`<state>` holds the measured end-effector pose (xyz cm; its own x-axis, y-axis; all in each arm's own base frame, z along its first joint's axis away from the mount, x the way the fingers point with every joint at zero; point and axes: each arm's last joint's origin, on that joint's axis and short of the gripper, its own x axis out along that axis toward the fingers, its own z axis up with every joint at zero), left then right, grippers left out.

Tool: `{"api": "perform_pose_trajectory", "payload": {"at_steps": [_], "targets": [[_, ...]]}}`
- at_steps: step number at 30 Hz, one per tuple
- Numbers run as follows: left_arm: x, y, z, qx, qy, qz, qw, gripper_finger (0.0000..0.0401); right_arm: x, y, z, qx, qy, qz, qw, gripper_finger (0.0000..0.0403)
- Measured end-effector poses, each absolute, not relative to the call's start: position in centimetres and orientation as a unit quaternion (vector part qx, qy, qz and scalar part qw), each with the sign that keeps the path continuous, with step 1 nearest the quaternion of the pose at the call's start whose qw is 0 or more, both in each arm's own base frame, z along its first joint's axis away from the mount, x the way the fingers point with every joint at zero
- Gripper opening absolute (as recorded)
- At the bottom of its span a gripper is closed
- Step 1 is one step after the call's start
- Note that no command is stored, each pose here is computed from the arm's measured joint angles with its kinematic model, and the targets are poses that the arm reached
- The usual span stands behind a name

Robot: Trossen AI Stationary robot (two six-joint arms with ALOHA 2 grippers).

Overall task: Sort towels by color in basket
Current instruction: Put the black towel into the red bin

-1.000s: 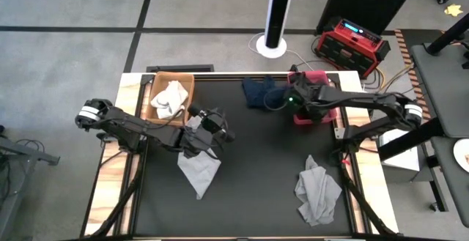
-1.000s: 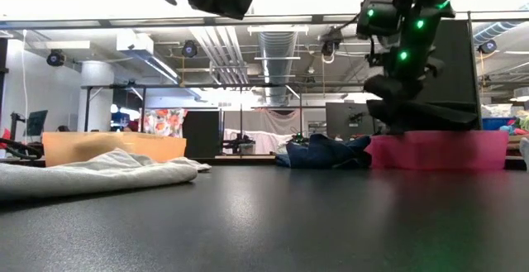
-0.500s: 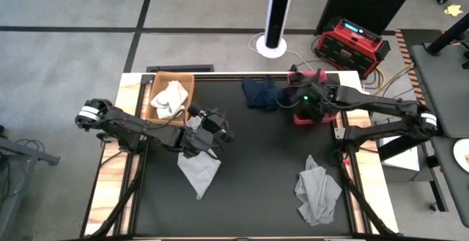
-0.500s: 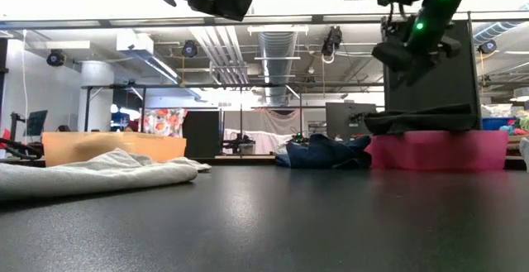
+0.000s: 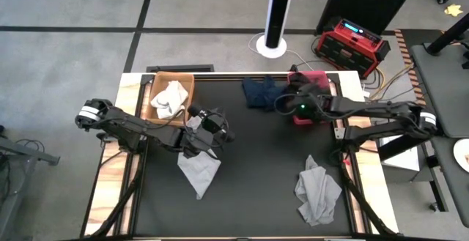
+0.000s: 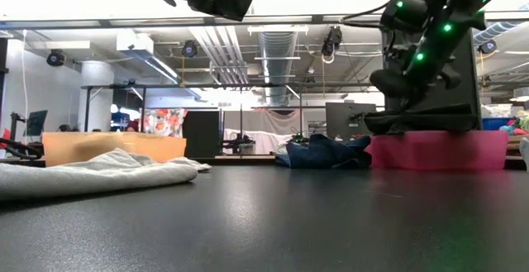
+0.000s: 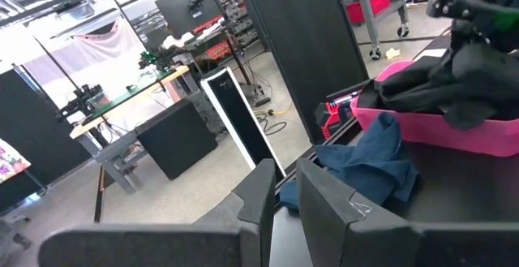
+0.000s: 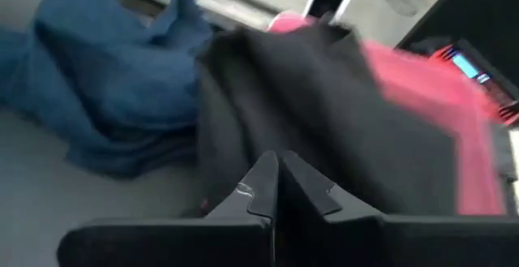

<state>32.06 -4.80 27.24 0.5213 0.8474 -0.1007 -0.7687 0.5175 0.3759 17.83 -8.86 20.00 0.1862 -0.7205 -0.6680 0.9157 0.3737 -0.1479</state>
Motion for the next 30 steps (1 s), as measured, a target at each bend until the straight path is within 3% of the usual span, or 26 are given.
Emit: {"api": "perform_pose_trajectory", "payload": {"at_steps": [10,23,30], "targets": [[32.0,-4.8,27.2,0.144,0.138,0.47,0.86,0.0038,17.5,-8.8,17.9,0.164,0.417,-0.534,0.717,0.0009],[31.9,-4.8,26.9,0.146,0.148,0.469,0.858,0.0038,16.8,-8.3,16.8,0.177,0.473,-0.495,0.707,0.0009],[31.9,-4.8,26.8,0.144,0.147,0.47,0.858,0.0038,16.7,-8.2,16.7,0.125,0.521,-0.444,0.719,0.0009]]}}
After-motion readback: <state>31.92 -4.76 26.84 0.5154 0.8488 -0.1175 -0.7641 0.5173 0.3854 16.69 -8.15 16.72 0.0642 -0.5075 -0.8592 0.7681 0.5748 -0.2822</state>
